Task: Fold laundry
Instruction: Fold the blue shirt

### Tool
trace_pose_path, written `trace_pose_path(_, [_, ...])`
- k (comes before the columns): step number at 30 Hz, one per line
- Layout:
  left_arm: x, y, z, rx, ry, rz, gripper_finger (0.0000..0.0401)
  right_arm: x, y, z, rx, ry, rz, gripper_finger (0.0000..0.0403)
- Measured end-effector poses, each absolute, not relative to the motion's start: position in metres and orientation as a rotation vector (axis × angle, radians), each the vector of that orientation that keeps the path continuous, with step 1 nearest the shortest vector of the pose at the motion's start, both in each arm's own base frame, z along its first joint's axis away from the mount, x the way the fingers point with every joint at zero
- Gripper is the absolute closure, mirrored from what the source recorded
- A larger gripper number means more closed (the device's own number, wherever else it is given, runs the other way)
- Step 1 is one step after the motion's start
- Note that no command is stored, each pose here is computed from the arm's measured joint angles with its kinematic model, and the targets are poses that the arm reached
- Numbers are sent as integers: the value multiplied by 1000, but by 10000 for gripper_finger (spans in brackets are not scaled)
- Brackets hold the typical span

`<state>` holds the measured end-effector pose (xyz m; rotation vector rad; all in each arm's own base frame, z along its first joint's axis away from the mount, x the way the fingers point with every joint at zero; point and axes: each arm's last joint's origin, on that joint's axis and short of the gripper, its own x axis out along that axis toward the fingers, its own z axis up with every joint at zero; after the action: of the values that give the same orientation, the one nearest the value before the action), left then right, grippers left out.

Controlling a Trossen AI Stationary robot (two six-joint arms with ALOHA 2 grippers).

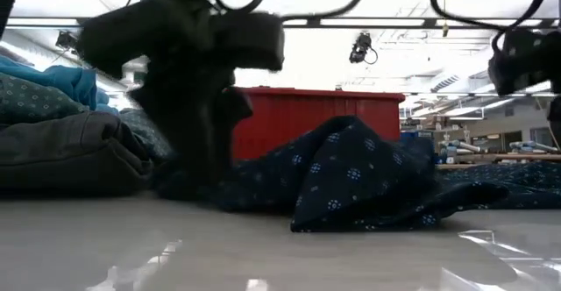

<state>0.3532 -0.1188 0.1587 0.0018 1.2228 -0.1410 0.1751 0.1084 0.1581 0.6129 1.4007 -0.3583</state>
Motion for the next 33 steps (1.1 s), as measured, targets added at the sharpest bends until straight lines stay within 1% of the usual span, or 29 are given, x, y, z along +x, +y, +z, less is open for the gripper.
trace_pose_path(4, [346,-132,149,23,1299,-199,248,192,128,144,725,1408,-309,402])
trace_pose_path(8, [334,-149,152,-11,1349,-213,305,213,161,149,781,1435,-208,402])
trace_pose_path(11, [321,-162,167,-33,1335,-250,347,224,187,170,775,1461,-168,401])
trace_pose_path(14, [309,-175,191,-24,1269,-308,386,224,205,205,715,1460,-197,393])
trace_pose_path(16, [303,-181,199,-25,1251,-327,395,220,214,226,661,1445,-211,382])
trace_pose_path(18, [297,-188,204,-10,1237,-340,390,212,223,242,622,1434,-222,364])
trace_pose_path(21, [292,-196,208,30,1190,-324,357,200,237,248,596,1406,-201,323])
trace_pose_path(24, [291,-205,201,86,1166,-280,307,189,250,236,548,1421,-200,270])
trace_pose_path(28, [296,-213,184,147,1148,-275,231,184,266,211,388,1455,-186,200])
trace_pose_path(30, [298,-213,172,177,1185,-269,199,183,272,196,326,1479,-193,177])
trace_pose_path(33, [304,-211,155,192,1226,-250,171,183,276,175,264,1519,-249,164])
